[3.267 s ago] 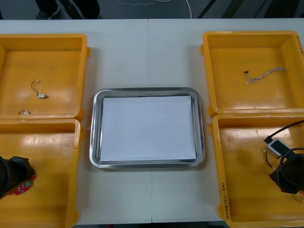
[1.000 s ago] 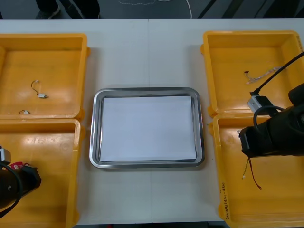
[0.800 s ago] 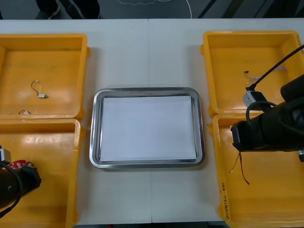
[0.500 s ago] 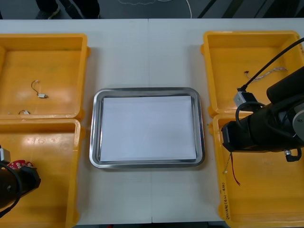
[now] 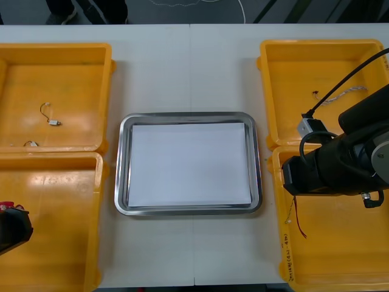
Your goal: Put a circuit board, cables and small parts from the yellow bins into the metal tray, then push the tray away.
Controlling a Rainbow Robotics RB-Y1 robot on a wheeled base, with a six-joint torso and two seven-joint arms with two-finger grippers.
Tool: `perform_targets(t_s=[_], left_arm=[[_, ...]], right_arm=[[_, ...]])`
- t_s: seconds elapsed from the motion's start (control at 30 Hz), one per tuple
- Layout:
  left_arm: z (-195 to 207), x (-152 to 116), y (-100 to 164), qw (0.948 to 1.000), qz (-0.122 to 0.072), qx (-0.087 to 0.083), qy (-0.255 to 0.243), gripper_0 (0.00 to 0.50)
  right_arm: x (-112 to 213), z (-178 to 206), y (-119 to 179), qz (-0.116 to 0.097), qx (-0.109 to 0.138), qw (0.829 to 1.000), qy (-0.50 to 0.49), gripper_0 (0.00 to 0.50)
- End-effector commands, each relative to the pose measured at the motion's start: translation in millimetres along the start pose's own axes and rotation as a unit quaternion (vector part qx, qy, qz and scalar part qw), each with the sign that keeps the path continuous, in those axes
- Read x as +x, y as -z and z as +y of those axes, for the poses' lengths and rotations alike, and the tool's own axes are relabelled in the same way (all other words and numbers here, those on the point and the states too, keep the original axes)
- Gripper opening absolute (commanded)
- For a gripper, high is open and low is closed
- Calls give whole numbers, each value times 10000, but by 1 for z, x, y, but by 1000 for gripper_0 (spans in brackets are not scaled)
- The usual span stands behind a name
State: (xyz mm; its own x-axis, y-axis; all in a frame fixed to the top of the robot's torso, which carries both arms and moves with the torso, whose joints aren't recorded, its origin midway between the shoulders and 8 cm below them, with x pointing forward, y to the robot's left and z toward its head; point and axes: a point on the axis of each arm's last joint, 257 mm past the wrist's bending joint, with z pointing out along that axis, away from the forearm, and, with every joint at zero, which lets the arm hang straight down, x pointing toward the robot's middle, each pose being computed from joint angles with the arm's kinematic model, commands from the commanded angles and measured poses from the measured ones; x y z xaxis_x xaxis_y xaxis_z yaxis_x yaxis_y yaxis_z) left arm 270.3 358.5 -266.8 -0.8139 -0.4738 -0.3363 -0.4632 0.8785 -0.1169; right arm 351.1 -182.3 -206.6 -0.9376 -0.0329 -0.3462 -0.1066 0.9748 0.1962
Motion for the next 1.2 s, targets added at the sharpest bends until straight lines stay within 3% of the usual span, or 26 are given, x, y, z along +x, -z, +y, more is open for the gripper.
perform_targets(t_s=[0.03, 0.1, 0.2, 0.37, 0.7, 0.83, 1.2], left_arm=[[-17, -36, 36, 9958, -481, 199, -760, 0], [-30, -51, 47, 9934, -673, 365, -855, 0], [-40, -66, 57, 9907, -840, 419, -981, 0], [-58, -76, 65, 9891, -950, 504, -1009, 0], [-114, -80, 80, 9871, -860, 910, -1001, 0], [-135, -78, 85, 9863, -722, 1051, -1050, 0], [-185, -63, 94, 9822, -550, 1317, -1225, 0]], right_arm=[[-6, 12, 8, -161, -49, 9998, 88, 0], [-6, 12, 8, -161, -49, 9998, 103, 0], [-7, 11, 8, -162, -33, 9998, 112, 0], [-7, 10, 8, -163, -18, 9998, 128, 0], [-6, 11, 8, -154, -29, 9998, 142, 0], [-6, 10, 8, -150, -19, 9998, 145, 0], [-6, 10, 9, -141, -22, 9998, 152, 0]])
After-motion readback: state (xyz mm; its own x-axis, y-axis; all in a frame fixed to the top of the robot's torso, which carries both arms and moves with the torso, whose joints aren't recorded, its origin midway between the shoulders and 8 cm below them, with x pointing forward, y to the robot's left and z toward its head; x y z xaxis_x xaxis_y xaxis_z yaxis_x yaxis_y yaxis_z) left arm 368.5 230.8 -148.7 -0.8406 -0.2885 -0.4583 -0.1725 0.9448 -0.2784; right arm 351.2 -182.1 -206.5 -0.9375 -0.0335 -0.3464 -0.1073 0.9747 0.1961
